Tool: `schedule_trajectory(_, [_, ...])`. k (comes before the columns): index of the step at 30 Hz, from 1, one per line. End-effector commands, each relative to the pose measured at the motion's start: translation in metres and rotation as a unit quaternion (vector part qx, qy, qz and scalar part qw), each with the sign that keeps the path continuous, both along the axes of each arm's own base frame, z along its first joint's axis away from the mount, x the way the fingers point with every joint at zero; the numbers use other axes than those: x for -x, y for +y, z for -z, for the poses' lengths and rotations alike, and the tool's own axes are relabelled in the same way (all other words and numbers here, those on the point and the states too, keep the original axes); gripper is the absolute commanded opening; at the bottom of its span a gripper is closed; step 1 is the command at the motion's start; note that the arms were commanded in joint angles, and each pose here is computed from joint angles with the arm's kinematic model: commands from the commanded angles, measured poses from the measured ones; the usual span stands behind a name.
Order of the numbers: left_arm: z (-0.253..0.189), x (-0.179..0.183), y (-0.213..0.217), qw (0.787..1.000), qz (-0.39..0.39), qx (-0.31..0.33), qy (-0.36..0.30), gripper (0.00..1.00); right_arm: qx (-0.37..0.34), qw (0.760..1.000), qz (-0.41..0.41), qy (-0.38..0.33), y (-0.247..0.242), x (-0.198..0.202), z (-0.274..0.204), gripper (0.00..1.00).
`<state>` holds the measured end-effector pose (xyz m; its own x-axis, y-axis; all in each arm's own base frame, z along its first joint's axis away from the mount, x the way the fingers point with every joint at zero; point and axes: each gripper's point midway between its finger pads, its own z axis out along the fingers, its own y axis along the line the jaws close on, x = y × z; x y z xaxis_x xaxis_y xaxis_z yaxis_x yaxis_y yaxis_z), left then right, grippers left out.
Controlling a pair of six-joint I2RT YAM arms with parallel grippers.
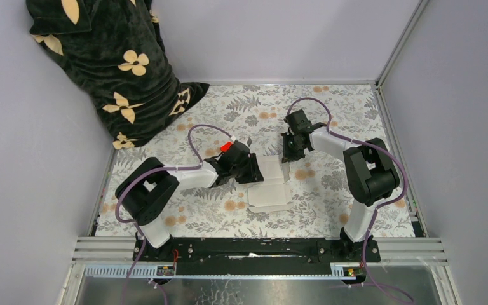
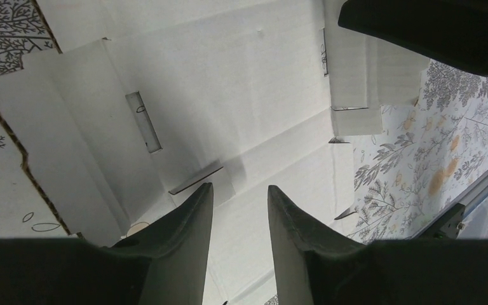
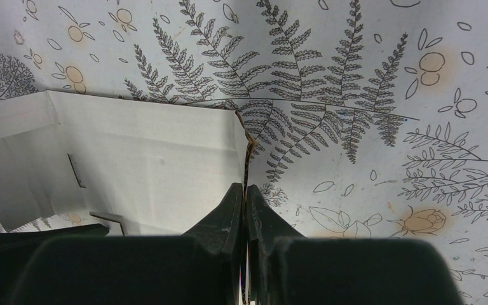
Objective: Fold the paper box
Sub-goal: Fold the paper box at the center of the board.
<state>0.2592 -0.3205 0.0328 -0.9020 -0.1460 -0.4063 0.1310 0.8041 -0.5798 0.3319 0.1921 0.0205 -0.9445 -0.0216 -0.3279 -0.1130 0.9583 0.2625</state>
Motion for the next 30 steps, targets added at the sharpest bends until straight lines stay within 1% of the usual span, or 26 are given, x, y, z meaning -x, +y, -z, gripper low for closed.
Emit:
schedule_trajectory(1, [0.015,0.006,0.004,0.999,0.011,-0.029,0.008,0.44,0.007,1.000,-0.009,0.022,-0.001,0.010,0.016,0.06])
schedule_trajectory(7, [0.029,0.014,0.009,0.998,0.019,-0.054,0.021,0.44,0.011,1.000,-0.010,0.023,-0.002,0.011,0.018,0.06])
schedule_trajectory(15, [0.047,0.026,0.024,0.990,0.026,-0.132,0.031,0.43,0.014,1.000,-0.010,0.018,-0.003,0.008,0.011,0.07])
schedule_trajectory(20, [0.053,0.032,0.031,0.987,0.029,-0.152,0.040,0.43,0.019,1.000,-0.010,0.016,-0.004,0.006,0.008,0.08])
schedule_trajectory(25, [0.060,0.033,0.037,0.984,0.028,-0.173,0.043,0.43,0.021,1.000,-0.010,0.008,-0.004,0.002,0.000,0.18])
schedule_trajectory(27, [0.062,0.035,0.038,0.983,0.030,-0.178,0.044,0.43,0.023,1.000,-0.009,0.003,-0.005,0.001,-0.006,0.27])
schedule_trajectory(30, [0.063,0.035,0.040,0.981,0.031,-0.185,0.044,0.43,0.025,1.000,-0.006,-0.013,-0.006,-0.003,-0.020,0.36])
